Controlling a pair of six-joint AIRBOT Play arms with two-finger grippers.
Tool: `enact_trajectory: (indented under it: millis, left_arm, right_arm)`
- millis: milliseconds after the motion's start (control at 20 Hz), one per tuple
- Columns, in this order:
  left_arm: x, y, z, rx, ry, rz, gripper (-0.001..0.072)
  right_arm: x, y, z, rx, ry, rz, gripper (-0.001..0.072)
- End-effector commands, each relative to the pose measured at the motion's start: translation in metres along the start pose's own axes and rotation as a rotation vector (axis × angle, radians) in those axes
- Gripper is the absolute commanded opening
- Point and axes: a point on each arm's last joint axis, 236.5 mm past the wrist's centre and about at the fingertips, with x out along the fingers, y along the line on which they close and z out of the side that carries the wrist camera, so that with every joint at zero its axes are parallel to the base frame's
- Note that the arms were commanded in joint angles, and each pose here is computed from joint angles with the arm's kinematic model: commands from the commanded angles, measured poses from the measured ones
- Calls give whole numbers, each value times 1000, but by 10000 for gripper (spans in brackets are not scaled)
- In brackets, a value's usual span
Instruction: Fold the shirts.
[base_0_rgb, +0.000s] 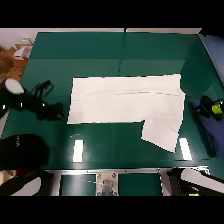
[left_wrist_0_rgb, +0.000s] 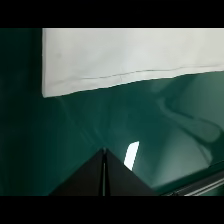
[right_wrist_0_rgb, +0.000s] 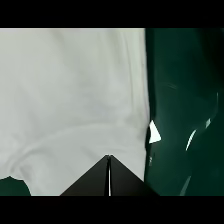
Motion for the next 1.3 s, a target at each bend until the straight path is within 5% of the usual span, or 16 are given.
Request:
enact_trajectory:
  millis: [0,50,100,700,1250]
  left_arm:
    - [24,-11,-19,-145,-245,-177,271]
    - [33,-9,-22,-181,-262,-211,515]
    - [43,-4,-26,-216,-273,-228,553]
    - [51,-5,19,-324,-574,-211,552]
    - [112,6,-32,-388,-265,-155,551]
  right_arm:
    - [1,-38,-39,157,-131,-40,92]
    - [5,-45,-46,203,-153,-44,226]
    - [10,-48,-52,233,-159,-47,300]
    - [34,-58,-53,292,-183,-36,399]
    - [42,-59,-45,324,-193,-17,407]
